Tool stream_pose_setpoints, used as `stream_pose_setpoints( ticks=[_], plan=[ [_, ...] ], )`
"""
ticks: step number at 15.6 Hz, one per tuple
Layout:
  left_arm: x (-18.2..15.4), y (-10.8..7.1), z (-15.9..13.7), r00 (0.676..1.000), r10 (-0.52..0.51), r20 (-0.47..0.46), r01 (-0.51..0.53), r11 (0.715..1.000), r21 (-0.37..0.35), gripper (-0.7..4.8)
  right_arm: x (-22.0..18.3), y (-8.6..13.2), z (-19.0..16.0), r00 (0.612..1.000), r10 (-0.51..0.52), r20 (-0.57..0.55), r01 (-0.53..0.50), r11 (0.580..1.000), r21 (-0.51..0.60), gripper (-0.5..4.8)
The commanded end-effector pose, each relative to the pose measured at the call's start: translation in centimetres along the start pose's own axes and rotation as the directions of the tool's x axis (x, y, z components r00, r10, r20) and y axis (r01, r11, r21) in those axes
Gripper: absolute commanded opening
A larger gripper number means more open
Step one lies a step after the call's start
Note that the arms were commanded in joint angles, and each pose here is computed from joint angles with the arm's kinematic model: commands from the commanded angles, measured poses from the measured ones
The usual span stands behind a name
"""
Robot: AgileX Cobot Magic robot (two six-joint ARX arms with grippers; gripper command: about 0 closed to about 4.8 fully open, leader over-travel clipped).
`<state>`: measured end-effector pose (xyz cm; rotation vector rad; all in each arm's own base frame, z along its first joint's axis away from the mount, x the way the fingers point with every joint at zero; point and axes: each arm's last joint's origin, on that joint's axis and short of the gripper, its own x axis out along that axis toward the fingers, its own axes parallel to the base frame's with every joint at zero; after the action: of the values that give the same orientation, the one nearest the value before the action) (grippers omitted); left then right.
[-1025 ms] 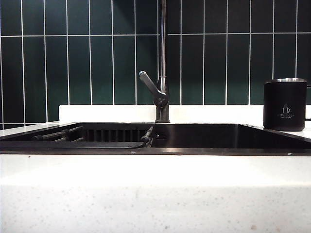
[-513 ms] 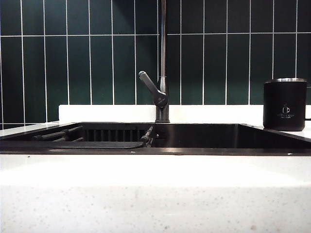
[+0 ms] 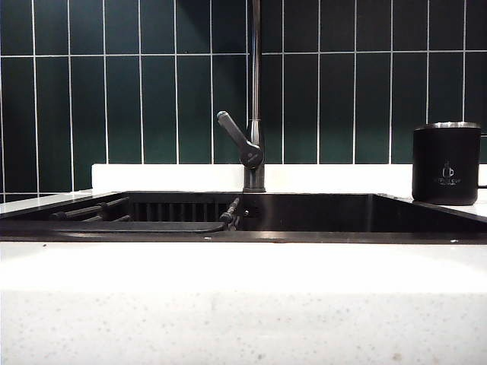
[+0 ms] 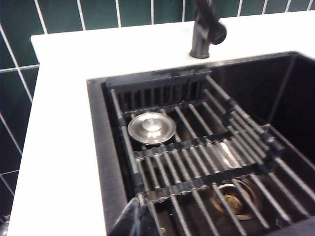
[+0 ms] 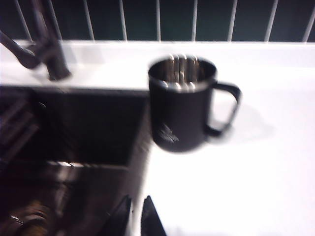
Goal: Pick up the mug next to the sink, go to the faucet to get some water, pour the water into the sink, and finally put the mug back to its place.
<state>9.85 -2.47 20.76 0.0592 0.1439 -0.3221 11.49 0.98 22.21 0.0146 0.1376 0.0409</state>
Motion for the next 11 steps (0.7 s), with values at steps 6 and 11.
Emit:
stream_pose_setpoints(
  ticks=[6,11],
  plan=[
    [0.5,0.4,-1.6,0.991,0.132,-0.023,-0.134,0.986,-0.095,-0.06,-0.1,-0.2,-0.4,0.998,-0.058,-0.031,0.056,0.998,-0.04,-0.09],
    [0.5,0.4,-1.6,0.991,0.131,-0.025,-0.132,0.988,-0.082,-0.06,-1.5,-0.2,0.4,0.995,-0.055,0.081,0.064,0.993,-0.102,-0.09]
  ],
)
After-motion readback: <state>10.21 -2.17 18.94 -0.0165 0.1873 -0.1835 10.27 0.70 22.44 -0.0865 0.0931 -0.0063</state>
